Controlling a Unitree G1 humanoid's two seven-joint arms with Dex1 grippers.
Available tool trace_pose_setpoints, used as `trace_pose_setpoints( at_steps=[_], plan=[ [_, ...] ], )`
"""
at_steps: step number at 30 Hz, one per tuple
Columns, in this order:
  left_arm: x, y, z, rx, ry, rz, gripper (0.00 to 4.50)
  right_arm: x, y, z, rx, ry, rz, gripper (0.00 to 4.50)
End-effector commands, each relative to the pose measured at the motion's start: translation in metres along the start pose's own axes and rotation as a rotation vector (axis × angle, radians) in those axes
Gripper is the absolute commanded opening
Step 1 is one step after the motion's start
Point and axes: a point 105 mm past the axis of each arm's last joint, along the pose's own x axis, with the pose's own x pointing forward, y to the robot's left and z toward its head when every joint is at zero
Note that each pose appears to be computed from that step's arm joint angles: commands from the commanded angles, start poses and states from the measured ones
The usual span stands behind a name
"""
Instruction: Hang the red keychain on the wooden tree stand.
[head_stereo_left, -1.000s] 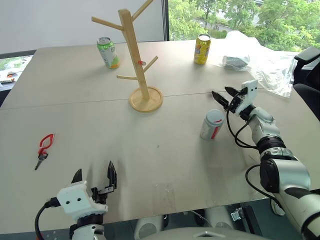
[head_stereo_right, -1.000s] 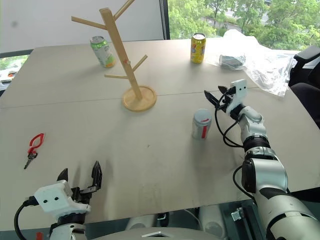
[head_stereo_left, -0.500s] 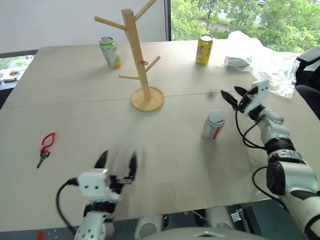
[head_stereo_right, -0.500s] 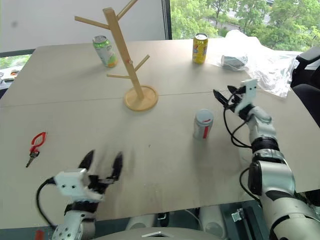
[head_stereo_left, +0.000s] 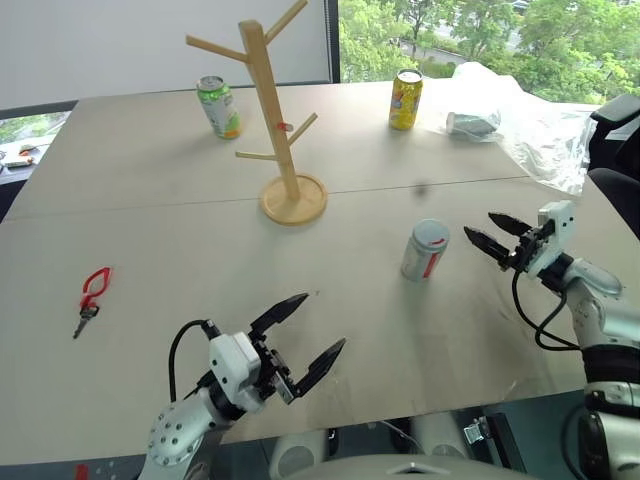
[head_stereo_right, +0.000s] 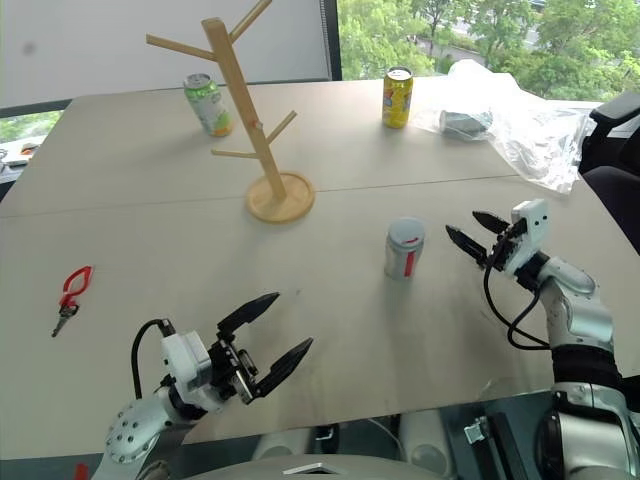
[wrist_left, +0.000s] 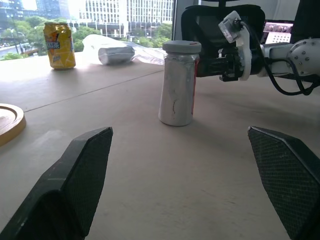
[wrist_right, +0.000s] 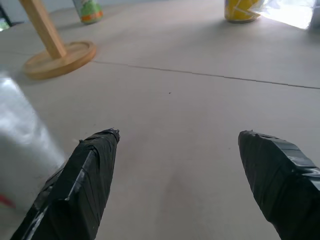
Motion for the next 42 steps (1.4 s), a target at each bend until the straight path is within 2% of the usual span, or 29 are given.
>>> trace_pose_setpoints(
  at_steps=[1, 9, 17, 31, 38, 42],
  plan=[
    [0.004, 0.006, -0.003, 0.003, -0.013, -0.036, 4.50, 0.003, 0.031, 0.015, -0.074, -0.005, 0.106, 4.07],
    [0.018, 0.015, -0.006, -0.005, -0.030, -0.084, 4.50, 0.013, 0.056, 0.021, -0.114, -0.016, 0.149, 4.07],
    [0.018, 0.015, -0.005, 0.010, -0.028, -0.081, 4.50, 0.025, 0.077, 0.022, -0.096, -0.030, 0.252, 4.07],
    [0.015, 0.010, 0.003, 0.027, -0.022, -0.041, 4.50, 0.050, 0.095, 0.017, -0.053, -0.058, 0.334, 4.07],
    [0.017, 0.010, 0.007, 0.031, -0.017, -0.032, 4.50, 0.059, 0.093, 0.013, -0.035, -0.062, 0.332, 4.07],
    [0.019, 0.010, 0.009, 0.033, -0.018, -0.029, 4.50, 0.060, 0.091, 0.013, -0.038, -0.071, 0.314, 2.34]
  ],
)
